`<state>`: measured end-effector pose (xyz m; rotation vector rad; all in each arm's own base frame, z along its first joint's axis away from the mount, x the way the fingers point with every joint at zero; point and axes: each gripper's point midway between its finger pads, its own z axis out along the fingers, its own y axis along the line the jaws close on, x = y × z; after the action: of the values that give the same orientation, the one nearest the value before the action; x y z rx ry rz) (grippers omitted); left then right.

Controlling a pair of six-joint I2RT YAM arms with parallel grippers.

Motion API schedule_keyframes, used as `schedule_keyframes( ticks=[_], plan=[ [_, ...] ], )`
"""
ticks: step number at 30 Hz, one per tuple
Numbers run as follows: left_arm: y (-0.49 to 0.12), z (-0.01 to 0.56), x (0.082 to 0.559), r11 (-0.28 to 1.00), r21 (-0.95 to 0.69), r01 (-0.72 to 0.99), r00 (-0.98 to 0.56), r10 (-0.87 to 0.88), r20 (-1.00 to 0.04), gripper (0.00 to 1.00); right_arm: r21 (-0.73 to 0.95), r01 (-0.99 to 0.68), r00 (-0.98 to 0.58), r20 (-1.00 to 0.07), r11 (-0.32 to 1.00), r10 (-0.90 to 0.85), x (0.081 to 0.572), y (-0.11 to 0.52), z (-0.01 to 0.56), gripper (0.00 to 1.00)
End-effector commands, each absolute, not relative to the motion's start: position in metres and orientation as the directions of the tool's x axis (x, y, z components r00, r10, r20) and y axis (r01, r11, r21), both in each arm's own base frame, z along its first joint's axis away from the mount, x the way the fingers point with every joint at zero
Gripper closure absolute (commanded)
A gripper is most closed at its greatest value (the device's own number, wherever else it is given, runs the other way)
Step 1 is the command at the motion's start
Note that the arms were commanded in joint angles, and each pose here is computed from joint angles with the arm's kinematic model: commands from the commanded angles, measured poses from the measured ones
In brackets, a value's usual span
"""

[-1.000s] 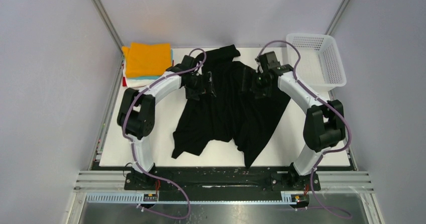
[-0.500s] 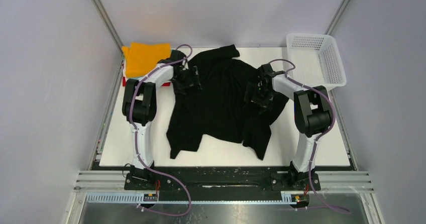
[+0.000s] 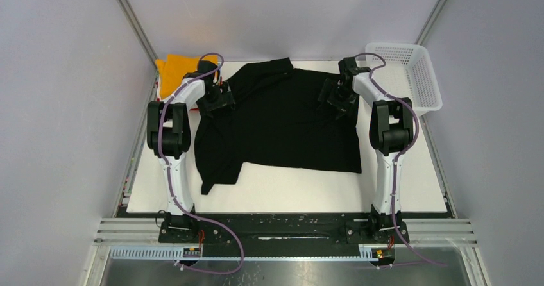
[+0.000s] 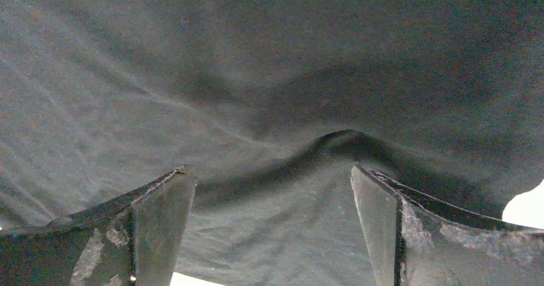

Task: Fold and stack the t-shirts
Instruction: Flatten out the tshirt

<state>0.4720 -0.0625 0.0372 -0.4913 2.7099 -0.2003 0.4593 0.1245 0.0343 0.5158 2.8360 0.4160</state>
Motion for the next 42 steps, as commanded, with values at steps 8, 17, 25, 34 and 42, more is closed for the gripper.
schedule_keyframes(
  ticks=[8,17,25,34,42],
  plan=[
    [-0.045,0.112,0.455,0.905,-0.221,-0.363,-0.779,-0.424,-0.461,0.01,0.126,0.233,-0.909,-0.324,0.964,0.262,0.428,0.093,0.095,0.0],
    [-0.139,0.083,0.416,0.923,-0.359,-0.14,-0.885,-0.279,-0.373,0.01,0.245,-0.004,-0.985,-0.169,0.97,0.039,0.345,0.205,0.062,0.0],
    [-0.163,0.041,0.362,0.919,-0.364,-0.153,-0.936,-0.253,-0.245,0.01,0.145,0.038,-0.997,-0.057,0.989,0.047,0.292,0.183,0.023,0.01],
    [-0.192,0.015,0.248,0.918,-0.389,-0.07,-0.994,-0.097,-0.049,0.01,0.059,0.144,-0.988,0.058,0.988,0.141,0.222,0.123,0.01,0.02],
    [-0.211,0.065,0.242,0.888,-0.46,0.008,-0.986,-0.068,-0.15,0.01,0.124,0.088,-0.991,-0.093,0.988,0.1,0.232,0.121,0.053,0.02]
  ],
)
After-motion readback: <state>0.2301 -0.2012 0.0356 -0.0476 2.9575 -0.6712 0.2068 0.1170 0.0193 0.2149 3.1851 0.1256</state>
